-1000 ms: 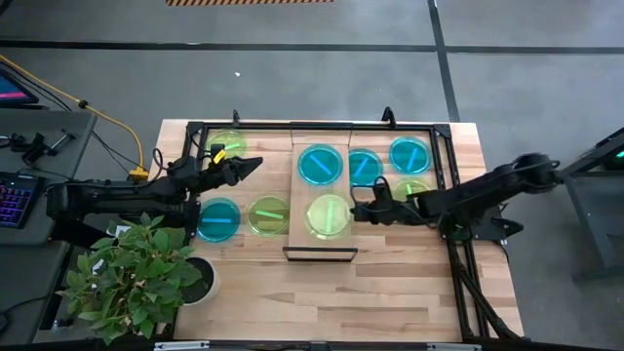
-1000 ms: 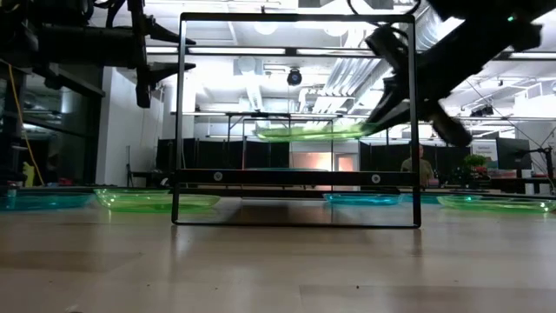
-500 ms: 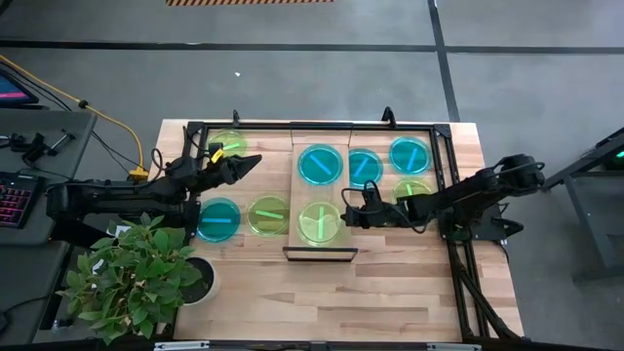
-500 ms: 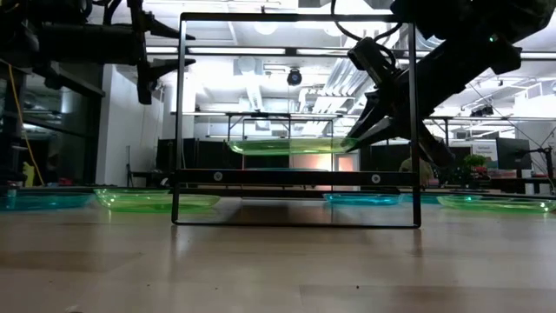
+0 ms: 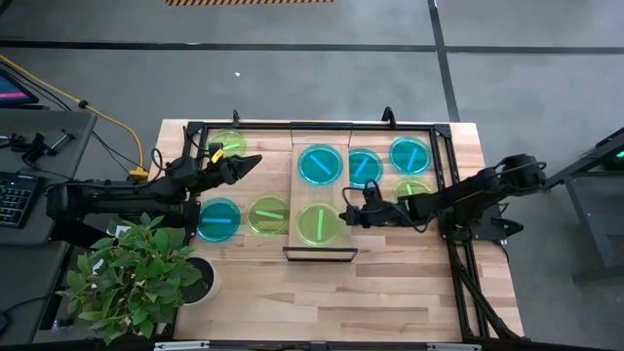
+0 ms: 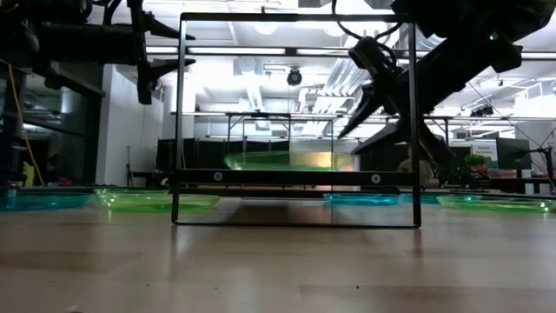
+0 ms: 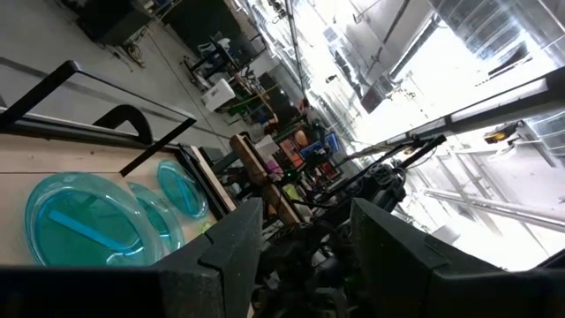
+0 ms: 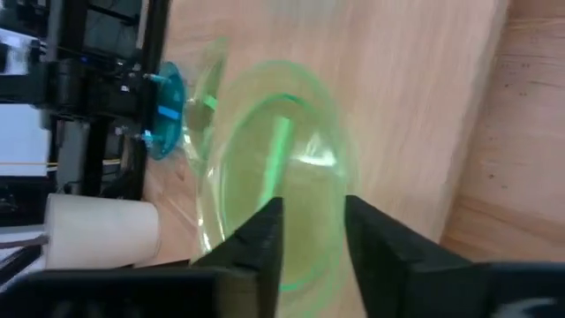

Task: Place and stack plates onto a shelf
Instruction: Put the green plate on the shelf, then stack the blue plate on top of the blue plate on the shelf

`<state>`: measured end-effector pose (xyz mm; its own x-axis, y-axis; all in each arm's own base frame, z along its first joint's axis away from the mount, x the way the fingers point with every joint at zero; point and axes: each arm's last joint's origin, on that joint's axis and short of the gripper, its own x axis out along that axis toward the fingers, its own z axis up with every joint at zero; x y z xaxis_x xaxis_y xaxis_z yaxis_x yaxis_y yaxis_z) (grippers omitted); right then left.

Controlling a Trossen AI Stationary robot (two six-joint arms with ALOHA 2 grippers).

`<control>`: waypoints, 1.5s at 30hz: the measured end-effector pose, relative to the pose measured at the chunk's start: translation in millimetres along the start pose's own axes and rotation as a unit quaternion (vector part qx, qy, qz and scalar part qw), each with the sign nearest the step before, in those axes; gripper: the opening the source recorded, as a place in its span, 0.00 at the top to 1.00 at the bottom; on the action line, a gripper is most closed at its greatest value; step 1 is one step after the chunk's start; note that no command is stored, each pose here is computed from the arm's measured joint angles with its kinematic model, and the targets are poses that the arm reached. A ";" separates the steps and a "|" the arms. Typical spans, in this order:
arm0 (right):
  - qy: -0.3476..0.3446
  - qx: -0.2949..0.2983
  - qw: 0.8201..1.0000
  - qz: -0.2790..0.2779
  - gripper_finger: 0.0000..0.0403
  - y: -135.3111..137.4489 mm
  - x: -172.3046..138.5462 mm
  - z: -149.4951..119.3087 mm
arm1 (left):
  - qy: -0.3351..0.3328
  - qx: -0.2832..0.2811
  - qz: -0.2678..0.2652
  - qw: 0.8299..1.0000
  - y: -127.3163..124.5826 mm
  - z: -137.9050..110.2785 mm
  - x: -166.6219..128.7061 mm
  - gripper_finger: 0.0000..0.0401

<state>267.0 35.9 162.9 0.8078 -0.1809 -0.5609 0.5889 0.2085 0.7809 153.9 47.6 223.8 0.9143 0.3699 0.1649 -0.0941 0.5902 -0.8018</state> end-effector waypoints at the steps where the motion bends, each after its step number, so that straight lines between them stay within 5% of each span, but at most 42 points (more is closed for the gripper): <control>1: -0.001 0.001 1.000 0.001 0.69 1.0 -2.2 1.8 | 0.000 0.000 0.000 1.000 0.0 0.0 0.0 0.59; 9: -0.048 -0.030 0.998 -0.009 0.60 7.9 -45.8 36.6 | 0.001 0.000 0.001 1.000 0.3 -0.2 0.0 0.59; 19: -0.128 0.043 0.989 -0.064 0.60 -5.6 -89.3 60.9 | 0.002 0.001 0.003 1.000 0.5 -0.4 0.0 0.59; 25: -0.150 0.155 0.967 -0.133 0.60 -22.6 -69.5 75.4 | 0.002 0.001 0.003 1.000 0.6 -0.4 0.0 0.59; 35: -0.111 0.177 0.940 -0.269 0.60 -65.8 -25.8 111.3 | 0.003 0.001 0.003 1.000 0.6 -0.5 0.0 0.59; 45: -0.125 0.225 0.926 -0.276 0.60 -80.2 -2.5 119.2 | 0.003 0.013 0.003 1.000 0.7 -0.6 0.0 0.59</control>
<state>214.8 -94.9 134.4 0.3220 -0.3700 -0.8715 0.7954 -0.3935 0.4609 154.1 47.6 222.9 0.9159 0.3697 0.1562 -0.1105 0.6065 -0.7873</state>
